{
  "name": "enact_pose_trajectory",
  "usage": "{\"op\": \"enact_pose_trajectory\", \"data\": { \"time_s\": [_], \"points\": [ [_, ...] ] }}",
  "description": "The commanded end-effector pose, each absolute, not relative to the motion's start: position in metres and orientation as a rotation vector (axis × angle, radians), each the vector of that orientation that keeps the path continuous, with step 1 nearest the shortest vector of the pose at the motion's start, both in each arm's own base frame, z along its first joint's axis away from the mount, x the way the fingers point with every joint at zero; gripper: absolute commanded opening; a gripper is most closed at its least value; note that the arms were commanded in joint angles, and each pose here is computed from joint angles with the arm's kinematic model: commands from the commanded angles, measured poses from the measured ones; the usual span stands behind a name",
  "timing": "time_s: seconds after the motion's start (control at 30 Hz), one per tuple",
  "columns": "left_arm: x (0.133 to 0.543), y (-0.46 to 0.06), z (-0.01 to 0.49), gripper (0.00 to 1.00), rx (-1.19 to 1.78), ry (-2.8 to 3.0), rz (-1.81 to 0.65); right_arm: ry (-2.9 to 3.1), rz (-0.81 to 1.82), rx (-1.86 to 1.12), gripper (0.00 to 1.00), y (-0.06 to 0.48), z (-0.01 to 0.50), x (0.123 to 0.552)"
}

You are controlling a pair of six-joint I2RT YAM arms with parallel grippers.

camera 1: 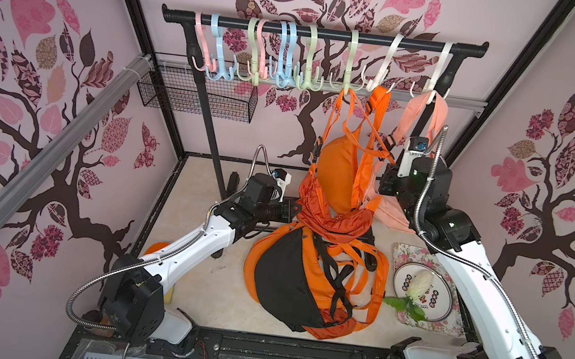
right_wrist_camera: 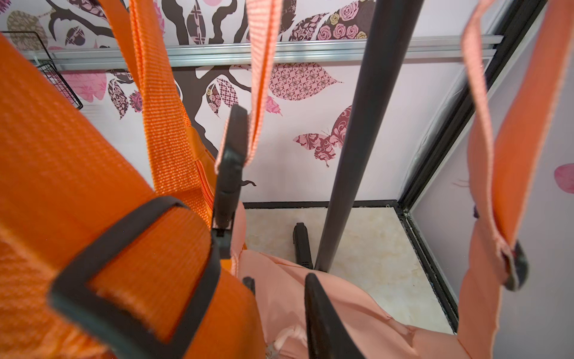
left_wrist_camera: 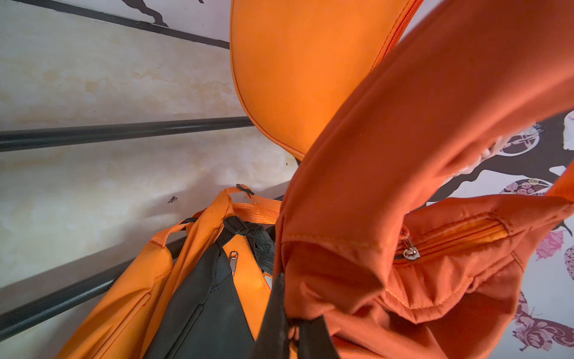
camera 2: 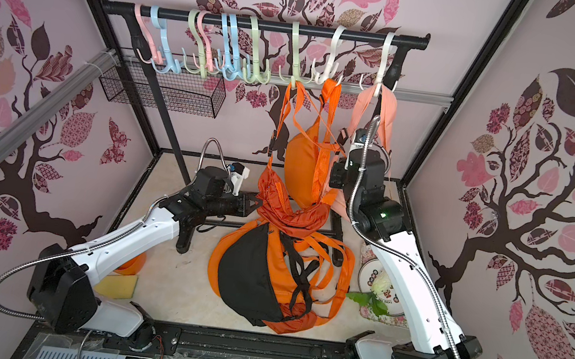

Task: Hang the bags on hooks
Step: Hang the bag on the hook.

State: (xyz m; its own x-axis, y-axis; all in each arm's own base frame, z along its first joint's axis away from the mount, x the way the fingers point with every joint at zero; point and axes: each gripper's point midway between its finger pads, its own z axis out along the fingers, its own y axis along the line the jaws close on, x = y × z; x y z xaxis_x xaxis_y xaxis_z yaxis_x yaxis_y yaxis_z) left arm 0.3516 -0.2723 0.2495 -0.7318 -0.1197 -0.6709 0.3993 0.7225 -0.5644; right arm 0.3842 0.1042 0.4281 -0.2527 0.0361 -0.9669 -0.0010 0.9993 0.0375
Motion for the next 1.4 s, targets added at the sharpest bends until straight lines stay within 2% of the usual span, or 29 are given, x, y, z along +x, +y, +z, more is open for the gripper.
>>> {"op": "enact_pose_trajectory", "data": {
  "time_s": [0.0, 0.07, 0.13, 0.23, 0.37, 0.5, 0.63, 0.87, 1.1, 1.37],
  "points": [
    [0.337, -0.269, 0.250, 0.22, 0.225, 2.255, -0.938, 1.827, 0.037, 0.043, 0.38, 0.096, 0.427, 0.372],
    [0.333, -0.267, 0.254, 0.36, 0.225, 2.245, -0.938, 1.832, 0.068, 0.018, 0.47, 0.101, 0.424, 0.369],
    [0.326, -0.262, 0.257, 0.44, 0.218, 2.238, -0.933, 1.826, 0.121, -0.024, 0.61, 0.108, 0.423, 0.363],
    [0.314, -0.251, 0.262, 0.50, 0.202, 2.224, -0.916, 1.832, 0.160, -0.034, 0.77, 0.110, 0.423, 0.353],
    [0.295, -0.233, 0.260, 0.54, 0.169, 2.225, -0.885, 1.873, 0.151, 0.007, 0.85, 0.101, 0.406, 0.340],
    [0.271, -0.216, 0.238, 0.56, 0.144, 2.275, -0.861, 1.962, 0.137, 0.100, 0.87, 0.085, 0.355, 0.320],
    [0.248, -0.202, 0.195, 0.57, 0.103, 2.369, -0.845, 2.074, 0.161, 0.182, 0.88, 0.075, 0.279, 0.294],
    [0.217, -0.183, 0.138, 0.58, 0.002, 2.482, -0.831, 2.300, 0.334, 0.181, 0.93, 0.101, 0.169, 0.262],
    [0.202, -0.174, 0.115, 0.59, -0.042, 2.539, -0.820, 2.416, 0.392, 0.092, 0.90, 0.121, 0.128, 0.243],
    [0.197, -0.177, 0.092, 0.58, -0.063, 2.593, -0.832, 2.498, 0.466, 0.032, 0.81, 0.140, 0.102, 0.237]
  ]
}}
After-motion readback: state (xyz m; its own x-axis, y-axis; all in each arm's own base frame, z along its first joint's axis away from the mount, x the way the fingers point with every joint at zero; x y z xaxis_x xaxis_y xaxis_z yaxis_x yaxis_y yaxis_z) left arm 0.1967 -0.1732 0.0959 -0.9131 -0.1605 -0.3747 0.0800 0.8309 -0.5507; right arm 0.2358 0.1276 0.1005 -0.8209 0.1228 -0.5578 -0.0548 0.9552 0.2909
